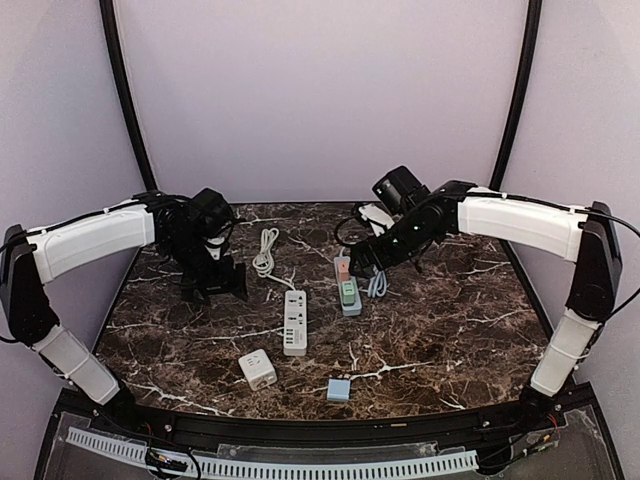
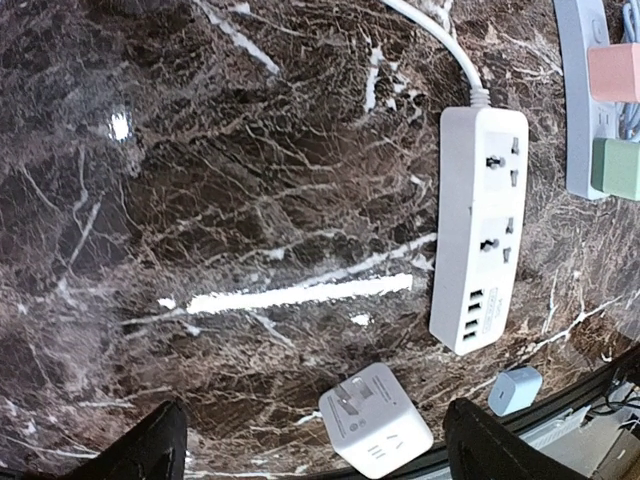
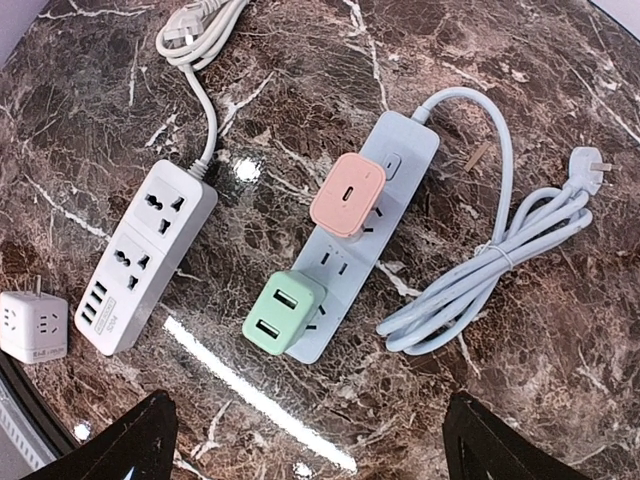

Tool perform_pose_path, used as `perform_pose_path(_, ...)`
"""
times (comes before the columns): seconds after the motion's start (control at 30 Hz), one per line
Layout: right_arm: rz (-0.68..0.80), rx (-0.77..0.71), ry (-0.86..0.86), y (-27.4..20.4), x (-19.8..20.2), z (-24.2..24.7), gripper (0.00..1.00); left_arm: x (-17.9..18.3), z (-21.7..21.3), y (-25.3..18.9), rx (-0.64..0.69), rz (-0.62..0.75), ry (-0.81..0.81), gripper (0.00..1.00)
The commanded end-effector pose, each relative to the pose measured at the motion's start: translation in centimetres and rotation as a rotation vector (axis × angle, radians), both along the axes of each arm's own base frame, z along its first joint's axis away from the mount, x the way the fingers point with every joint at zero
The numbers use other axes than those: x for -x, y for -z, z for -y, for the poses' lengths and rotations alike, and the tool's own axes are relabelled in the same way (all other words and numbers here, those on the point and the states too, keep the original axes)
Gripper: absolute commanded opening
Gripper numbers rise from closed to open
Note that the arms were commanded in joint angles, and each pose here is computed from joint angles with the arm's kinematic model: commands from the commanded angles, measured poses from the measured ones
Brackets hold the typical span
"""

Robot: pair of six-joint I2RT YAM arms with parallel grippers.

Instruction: Insert the plug

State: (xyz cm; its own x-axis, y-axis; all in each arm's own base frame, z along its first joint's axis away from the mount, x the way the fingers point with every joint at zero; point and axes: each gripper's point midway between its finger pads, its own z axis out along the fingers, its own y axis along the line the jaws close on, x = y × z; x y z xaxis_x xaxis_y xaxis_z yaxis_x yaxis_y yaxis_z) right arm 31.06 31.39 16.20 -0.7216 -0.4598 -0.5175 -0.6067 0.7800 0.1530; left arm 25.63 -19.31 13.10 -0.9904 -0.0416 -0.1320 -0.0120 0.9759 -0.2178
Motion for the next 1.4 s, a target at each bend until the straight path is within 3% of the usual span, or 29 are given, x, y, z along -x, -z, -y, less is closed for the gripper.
perform_pose_path(0.0,-0.006,-0.022,-0.041,1.1,0.0,-1.5,0.92,3.2,0.6,-0.9,0.044,-0.107,-0.120,0.90)
perform_pose_path(0.13,-0.011,-0.018,-0.059,1.7,-0.1,-1.8,0.92,6.0,2.0,-1.1,0.020,-0.200,-0.112,0.89)
perform_pose_path(0.27,0.001,-0.025,-0.068,2.2,0.3,-1.5,0.92,7.4,3.6,-1.6,-0.022,-0.167,0.075,0.88)
perform_pose_path(0.37,0.021,-0.034,-0.070,2.1,0.7,-1.0,0.92,6.6,3.6,-2.4,-0.134,-0.038,0.246,0.88)
perform_pose_path(0.43,0.039,-0.042,-0.077,1.7,0.9,-0.7,0.92,5.0,3.7,-3.5,-0.215,0.117,0.421,0.88)
perform_pose_path(0.57,0.077,-0.031,-0.083,0.8,1.2,0.2,0.92,3.0,5.3,-4.3,-0.253,0.296,0.707,0.87)
perform_pose_path(0.67,0.103,-0.021,-0.071,-0.2,1.4,1.0,0.92,4.1,6.3,-3.4,-0.244,0.257,0.949,0.85)
perform_pose_path(0.77,0.103,-0.008,-0.050,-0.4,2.0,2.0,0.93,5.9,6.7,-1.8,-0.217,0.125,1.122,0.82)
perform_pose_path(0.83,0.100,-0.005,-0.035,-0.3,2.5,2.7,0.93,7.3,6.8,-1.7,-0.177,0.025,1.146,0.81)
perform_pose_path(1.0,0.082,-0.005,0.007,0.3,3.6,4.2,0.93,9.2,7.7,-1.5,-0.109,-0.083,1.014,0.96)
perform_pose_path(1.2,0.083,0.012,0.022,0.8,4.1,5.0,0.93,11.4,7.9,1.0,-0.116,-0.141,0.887,0.97)
perform_pose_path(1.37,0.097,0.037,-0.002,0.9,3.9,5.1,0.94,12.3,8.2,3.4,-0.146,-0.154,0.884,0.92)
